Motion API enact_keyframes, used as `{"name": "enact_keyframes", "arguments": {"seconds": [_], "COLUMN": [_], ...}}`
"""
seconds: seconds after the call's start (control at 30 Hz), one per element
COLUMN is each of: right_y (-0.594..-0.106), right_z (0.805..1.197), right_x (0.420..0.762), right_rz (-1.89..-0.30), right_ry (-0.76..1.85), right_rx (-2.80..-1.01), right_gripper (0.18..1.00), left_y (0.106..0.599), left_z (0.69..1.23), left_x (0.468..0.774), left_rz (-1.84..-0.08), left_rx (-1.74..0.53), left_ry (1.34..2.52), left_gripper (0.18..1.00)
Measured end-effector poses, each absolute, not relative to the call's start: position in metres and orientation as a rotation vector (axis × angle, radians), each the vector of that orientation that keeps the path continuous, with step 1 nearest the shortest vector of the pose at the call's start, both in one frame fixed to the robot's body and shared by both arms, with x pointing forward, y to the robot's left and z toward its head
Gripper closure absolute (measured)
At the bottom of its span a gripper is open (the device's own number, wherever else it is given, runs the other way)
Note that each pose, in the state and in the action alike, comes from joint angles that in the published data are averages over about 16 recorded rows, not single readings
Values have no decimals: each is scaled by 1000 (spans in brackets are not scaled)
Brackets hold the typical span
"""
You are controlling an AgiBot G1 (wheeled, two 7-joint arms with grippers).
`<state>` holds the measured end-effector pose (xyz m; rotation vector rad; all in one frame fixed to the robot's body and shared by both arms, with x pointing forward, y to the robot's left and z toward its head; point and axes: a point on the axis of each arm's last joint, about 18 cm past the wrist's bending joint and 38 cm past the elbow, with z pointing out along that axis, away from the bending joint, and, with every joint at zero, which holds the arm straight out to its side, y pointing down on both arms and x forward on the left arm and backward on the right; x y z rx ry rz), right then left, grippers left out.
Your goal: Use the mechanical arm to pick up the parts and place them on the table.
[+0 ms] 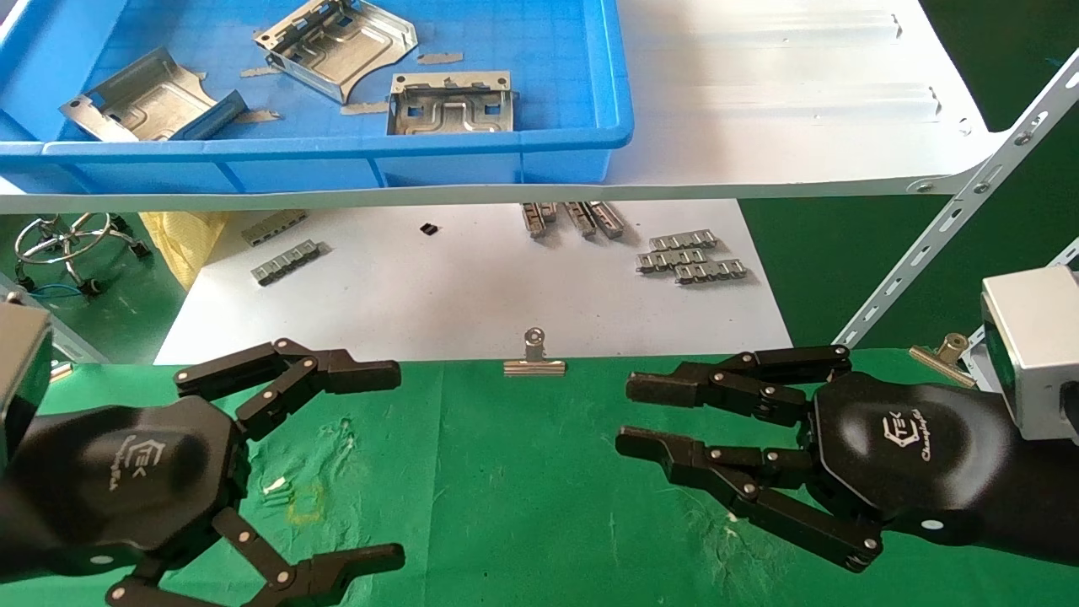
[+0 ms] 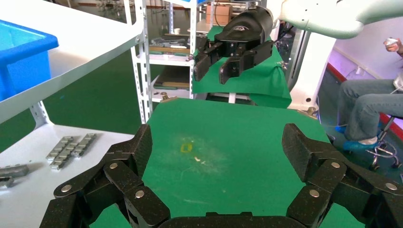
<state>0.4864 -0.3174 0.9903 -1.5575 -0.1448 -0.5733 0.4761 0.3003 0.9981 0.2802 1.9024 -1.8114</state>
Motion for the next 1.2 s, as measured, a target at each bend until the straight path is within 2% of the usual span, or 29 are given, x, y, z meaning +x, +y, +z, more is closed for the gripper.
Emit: {"name": "enact_keyframes", "arguments": {"seconds": [0.23,0.43,0.67,0.87,1.03,1.2], "right_y": [-317,-317,-317,-317,-317,-317], "right_z": [990,990,990,990,990,990], "right_x": [486,486,486,486,486,486], "right_rz": [-573,-573,-573,-573,-573,-573], "right_ry": [-145,-145,-145,-145,-145,-145], "right_rx": [-1557,-1557,-1557,-1557,-1557,-1557], "right_gripper": [848,925,972,985,987,987], "left_y": [302,308,318,325,326,325], "left_z": [1031,1089,1169,1210,1222,1223], "left_x": [488,523,590,644,673,689], "left_rz": [-1807,-1770,-1673,-1559,-1464,-1398], "left_rx": [287,218,-17,-266,-416,-509], "left_ry": [1819,1695,1532,1431,1392,1390], "left_gripper": [184,184,184,184,184,185]}}
